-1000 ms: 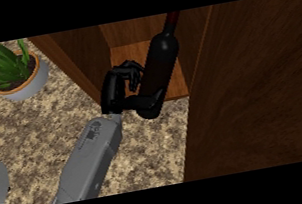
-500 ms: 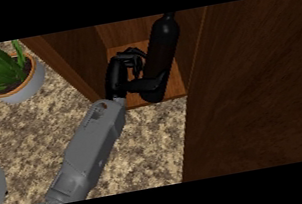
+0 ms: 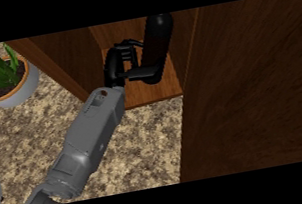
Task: Pick up the wine, place it into the cabinet and close the cabinet
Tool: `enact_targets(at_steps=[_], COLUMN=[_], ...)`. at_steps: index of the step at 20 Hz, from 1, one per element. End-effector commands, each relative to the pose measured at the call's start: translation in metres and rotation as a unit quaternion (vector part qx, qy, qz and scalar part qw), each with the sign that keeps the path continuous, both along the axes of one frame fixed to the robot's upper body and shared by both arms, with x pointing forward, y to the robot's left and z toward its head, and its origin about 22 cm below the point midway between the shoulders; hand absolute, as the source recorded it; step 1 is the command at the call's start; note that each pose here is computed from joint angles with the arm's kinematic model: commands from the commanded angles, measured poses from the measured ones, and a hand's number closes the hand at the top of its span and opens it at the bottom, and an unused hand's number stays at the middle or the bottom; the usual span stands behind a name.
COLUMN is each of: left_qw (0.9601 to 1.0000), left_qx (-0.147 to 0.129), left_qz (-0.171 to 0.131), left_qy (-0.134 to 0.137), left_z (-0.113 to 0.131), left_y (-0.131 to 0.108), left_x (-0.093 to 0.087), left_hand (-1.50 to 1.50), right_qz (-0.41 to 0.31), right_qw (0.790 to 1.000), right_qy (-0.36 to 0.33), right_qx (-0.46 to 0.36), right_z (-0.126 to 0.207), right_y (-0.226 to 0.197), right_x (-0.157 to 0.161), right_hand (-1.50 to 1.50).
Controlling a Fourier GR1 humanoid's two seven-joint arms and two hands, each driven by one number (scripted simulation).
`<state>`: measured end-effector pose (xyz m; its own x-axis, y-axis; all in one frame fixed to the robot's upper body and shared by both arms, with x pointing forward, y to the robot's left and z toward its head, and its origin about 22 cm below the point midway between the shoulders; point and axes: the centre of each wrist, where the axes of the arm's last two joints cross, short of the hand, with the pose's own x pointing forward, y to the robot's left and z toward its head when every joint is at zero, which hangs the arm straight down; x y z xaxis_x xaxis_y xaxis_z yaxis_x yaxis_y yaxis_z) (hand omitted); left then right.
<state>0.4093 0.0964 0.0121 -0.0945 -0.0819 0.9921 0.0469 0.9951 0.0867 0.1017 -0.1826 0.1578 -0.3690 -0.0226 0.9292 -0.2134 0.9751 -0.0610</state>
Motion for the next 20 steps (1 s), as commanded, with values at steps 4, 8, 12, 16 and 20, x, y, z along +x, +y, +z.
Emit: enact_targets(at_steps=[4,8,12,16,20], left_qw=[0.9991,0.9991,0.9983,0.9965,0.9928], left_qx=[-0.03,-0.007,0.009,0.044,0.072], left_qz=[0.022,0.039,0.058,0.069,0.09], left_qy=[0.019,0.014,0.005,-0.019,-0.034], left_z=[0.004,0.005,0.007,0.014,0.02], left_y=[0.005,0.016,0.017,0.027,0.031], left_x=[0.009,0.014,0.016,0.022,0.026], left_hand=[1.5,1.5,1.5,-1.5,-1.5], right_qz=[0.026,0.025,0.038,0.038,0.048], right_qw=[0.999,0.999,0.999,0.998,0.998], right_qy=[0.001,-0.002,-0.006,-0.011,-0.01], right_qx=[0.033,0.035,0.038,0.042,0.032], right_z=[0.027,0.023,0.027,0.018,0.018], right_y=[-0.011,-0.009,-0.01,-0.008,-0.008], right_x=[-0.022,-0.018,-0.026,-0.019,-0.022], right_hand=[-1.5,-1.5,-1.5,-1.5,-1.5])
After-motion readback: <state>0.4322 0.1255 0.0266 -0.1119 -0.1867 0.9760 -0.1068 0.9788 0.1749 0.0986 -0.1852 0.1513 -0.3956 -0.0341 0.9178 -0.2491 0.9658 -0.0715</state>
